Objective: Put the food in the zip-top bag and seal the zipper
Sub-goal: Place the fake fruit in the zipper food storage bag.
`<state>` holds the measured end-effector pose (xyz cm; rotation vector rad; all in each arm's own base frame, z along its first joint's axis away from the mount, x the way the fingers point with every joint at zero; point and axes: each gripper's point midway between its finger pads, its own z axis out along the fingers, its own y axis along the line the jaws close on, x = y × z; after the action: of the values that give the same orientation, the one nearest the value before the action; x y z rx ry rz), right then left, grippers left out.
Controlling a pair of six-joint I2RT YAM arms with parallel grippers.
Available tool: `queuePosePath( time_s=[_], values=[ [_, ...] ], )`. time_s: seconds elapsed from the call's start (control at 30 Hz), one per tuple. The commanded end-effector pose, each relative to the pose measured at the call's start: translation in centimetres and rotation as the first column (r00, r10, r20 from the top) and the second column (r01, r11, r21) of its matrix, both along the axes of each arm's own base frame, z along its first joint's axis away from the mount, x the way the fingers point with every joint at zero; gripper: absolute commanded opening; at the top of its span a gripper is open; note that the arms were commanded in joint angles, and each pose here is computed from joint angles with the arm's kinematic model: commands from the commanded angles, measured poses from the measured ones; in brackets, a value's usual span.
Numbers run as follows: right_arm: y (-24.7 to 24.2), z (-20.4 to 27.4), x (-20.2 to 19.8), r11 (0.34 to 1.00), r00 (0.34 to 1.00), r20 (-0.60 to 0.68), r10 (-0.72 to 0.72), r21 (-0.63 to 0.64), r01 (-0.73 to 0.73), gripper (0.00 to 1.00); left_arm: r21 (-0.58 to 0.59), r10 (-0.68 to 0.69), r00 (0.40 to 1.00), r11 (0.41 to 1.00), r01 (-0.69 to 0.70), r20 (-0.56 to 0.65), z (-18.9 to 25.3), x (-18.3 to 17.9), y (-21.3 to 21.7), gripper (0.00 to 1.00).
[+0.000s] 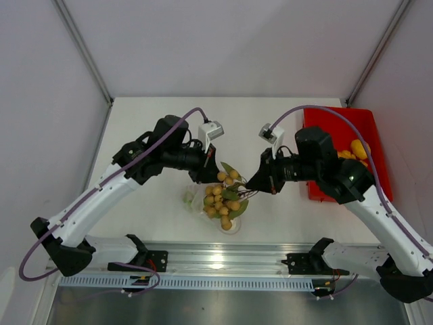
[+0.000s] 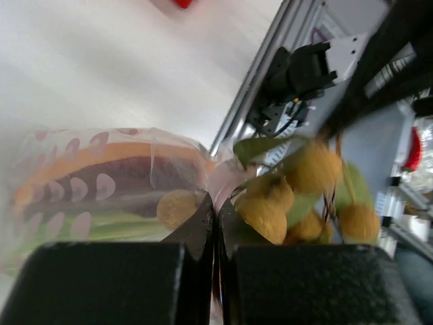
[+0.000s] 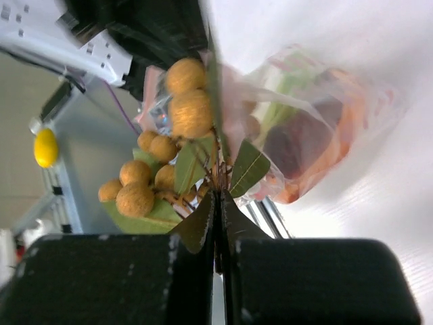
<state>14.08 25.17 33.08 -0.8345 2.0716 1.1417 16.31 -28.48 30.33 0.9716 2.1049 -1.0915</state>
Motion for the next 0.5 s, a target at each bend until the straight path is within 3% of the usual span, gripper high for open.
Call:
queuePosePath(
  time_s=[0.0,0.17,0.27,0.47],
  values=[
    [0.5,3.3,0.0,0.999,0.973,0.229,-0.03,0.035,0.022,0.0,-0.149,-0.028,0.994,0.989,0.012,-0.107,4.2,-0.4,-1.9,0.01],
    [1.8,3.9,-1.4,0.999,0.944,0.33,-0.021,0.031,0.012,0.0,-0.198,-0.036,0.968,0.98,-0.015,-0.25,5.0,0.2,-3.0,0.0],
    [1.3,4.2,-1.0,0.997,0.914,0.397,-0.078,0.02,0.077,0.0,-0.217,-0.042,0.956,0.976,-0.023,-0.29,5.3,0.4,-3.3,0.01],
    [-0.7,6.2,1.2,0.968,0.846,0.482,-0.229,0.025,0.248,0.0,-0.229,-0.039,0.956,0.973,-0.03,-0.29,5.8,0.3,-3.3,0.0]
  ],
)
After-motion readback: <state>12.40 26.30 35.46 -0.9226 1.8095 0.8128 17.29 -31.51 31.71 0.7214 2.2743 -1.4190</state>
